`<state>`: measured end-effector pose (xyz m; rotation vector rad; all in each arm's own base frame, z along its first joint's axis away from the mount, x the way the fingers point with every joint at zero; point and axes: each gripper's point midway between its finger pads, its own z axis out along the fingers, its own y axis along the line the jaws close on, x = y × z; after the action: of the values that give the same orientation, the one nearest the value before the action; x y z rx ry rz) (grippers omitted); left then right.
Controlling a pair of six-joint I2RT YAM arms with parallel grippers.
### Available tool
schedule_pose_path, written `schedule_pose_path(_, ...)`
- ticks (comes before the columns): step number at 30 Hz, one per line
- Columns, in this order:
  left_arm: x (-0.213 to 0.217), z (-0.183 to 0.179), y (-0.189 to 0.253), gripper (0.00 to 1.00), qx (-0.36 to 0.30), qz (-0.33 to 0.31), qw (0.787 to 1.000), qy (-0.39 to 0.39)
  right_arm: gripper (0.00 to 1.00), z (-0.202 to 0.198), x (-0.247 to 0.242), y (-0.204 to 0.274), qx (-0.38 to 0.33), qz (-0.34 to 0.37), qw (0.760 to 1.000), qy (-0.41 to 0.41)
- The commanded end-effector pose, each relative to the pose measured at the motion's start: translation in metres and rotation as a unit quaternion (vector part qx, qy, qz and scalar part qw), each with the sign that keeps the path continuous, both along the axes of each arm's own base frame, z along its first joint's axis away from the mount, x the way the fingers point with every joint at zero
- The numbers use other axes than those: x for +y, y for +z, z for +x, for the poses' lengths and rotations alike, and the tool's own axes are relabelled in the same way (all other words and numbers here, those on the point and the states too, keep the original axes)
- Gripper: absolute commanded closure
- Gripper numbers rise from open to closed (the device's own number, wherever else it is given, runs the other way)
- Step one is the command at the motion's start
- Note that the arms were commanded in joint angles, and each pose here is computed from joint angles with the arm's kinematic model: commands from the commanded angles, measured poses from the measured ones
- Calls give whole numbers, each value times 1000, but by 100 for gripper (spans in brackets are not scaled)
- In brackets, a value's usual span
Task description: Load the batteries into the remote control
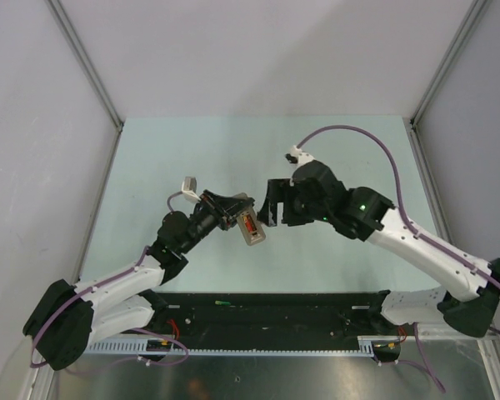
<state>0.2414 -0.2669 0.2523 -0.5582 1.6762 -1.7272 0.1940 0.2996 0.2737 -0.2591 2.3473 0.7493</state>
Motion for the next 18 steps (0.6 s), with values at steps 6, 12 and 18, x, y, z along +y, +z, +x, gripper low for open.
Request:
schedule_pose_path(6,-10,-17,36,100,-46,-38,996,-63,21,-19,28,40,39,215,970,108)
schedule_pose_path(12,-12,-20,38,100,-41,-50,995,-76,21,-20,33,32,64,233,961,134)
schedule_pose_path(18,-13,-23,50,100,-44,-64,993,-85,23,-25,37,19,81,228,958,155)
